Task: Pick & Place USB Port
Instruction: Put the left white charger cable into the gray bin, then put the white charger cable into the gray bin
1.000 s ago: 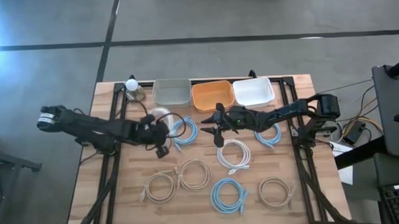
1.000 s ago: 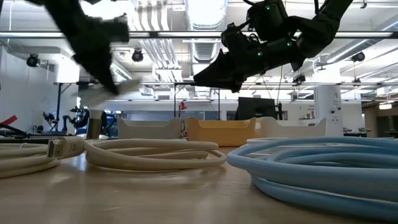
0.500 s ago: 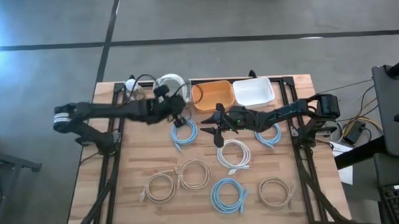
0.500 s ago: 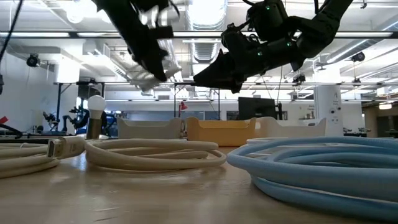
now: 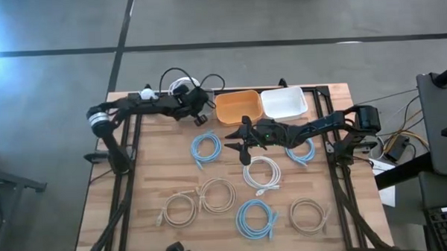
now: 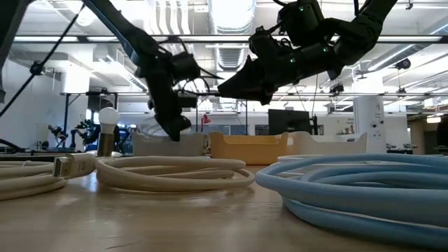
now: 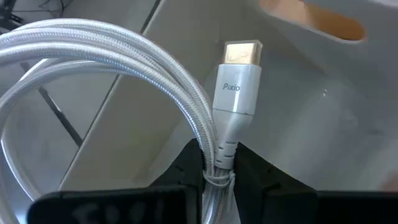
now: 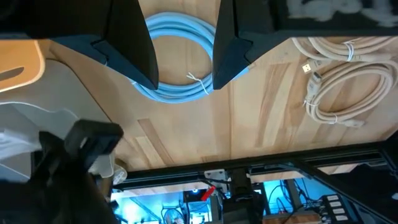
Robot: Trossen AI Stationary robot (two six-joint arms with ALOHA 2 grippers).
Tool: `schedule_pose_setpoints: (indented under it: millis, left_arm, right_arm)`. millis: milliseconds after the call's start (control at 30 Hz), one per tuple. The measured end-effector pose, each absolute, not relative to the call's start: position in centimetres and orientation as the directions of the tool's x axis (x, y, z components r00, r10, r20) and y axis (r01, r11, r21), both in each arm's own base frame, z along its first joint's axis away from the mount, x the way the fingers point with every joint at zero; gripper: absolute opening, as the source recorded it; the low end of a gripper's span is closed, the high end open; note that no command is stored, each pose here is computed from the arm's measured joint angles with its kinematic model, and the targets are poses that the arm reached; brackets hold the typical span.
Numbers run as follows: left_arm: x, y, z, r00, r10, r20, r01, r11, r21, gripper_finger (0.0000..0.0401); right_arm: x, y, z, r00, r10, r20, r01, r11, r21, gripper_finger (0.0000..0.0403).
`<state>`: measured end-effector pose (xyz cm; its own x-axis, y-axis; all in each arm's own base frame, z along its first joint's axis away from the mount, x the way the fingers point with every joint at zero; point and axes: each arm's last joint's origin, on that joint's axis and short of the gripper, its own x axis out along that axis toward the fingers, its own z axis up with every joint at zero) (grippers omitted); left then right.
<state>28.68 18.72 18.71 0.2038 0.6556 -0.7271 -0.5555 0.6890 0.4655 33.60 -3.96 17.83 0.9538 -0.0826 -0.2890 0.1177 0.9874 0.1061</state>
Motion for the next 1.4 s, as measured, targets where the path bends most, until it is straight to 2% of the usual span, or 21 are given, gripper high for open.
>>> schedule_pose_setpoints:
  millis: [300, 533, 733, 900, 1200, 1400]
  left_arm:
    - [29.7, 19.6, 16.6, 0.179, 0.688, -0.703, -0.537, 0.667, 0.516, 0.0064]
    - [29.7, 19.8, 16.1, 0.159, 0.693, -0.703, -0.538, 0.658, 0.527, 0.0114]
    - [29.4, 19.5, 16.8, 0.146, 0.709, -0.690, -0.541, 0.641, 0.545, 0.0157]
    - [29.3, 18.7, 18.5, 0.181, 0.720, -0.670, -0.549, 0.640, 0.538, 0.0178]
    - [29.2, 17.9, 20.1, 0.233, 0.714, -0.661, -0.550, 0.657, 0.516, 0.0199]
    - [29.7, 16.7, 20.6, 0.277, 0.695, -0.663, -0.522, 0.688, 0.504, 0.0197]
  right_arm:
    - [33.6, -4.0, 17.8, 0.953, -0.083, -0.292, 0.119, 0.987, 0.108, 0.0146]
    - [33.5, -3.9, 17.7, 0.951, -0.082, -0.297, 0.119, 0.987, 0.109, 0.0146]
    - [33.5, -3.9, 17.7, 0.951, -0.082, -0.299, 0.119, 0.987, 0.106, 0.0146]
    - [33.5, -3.9, 17.6, 0.949, -0.081, -0.305, 0.119, 0.987, 0.107, 0.0146]
    - [33.5, -3.9, 17.5, 0.945, -0.081, -0.317, 0.121, 0.987, 0.110, 0.0146]
    - [33.4, -3.9, 17.5, 0.942, -0.074, -0.328, 0.116, 0.987, 0.110, 0.0146]
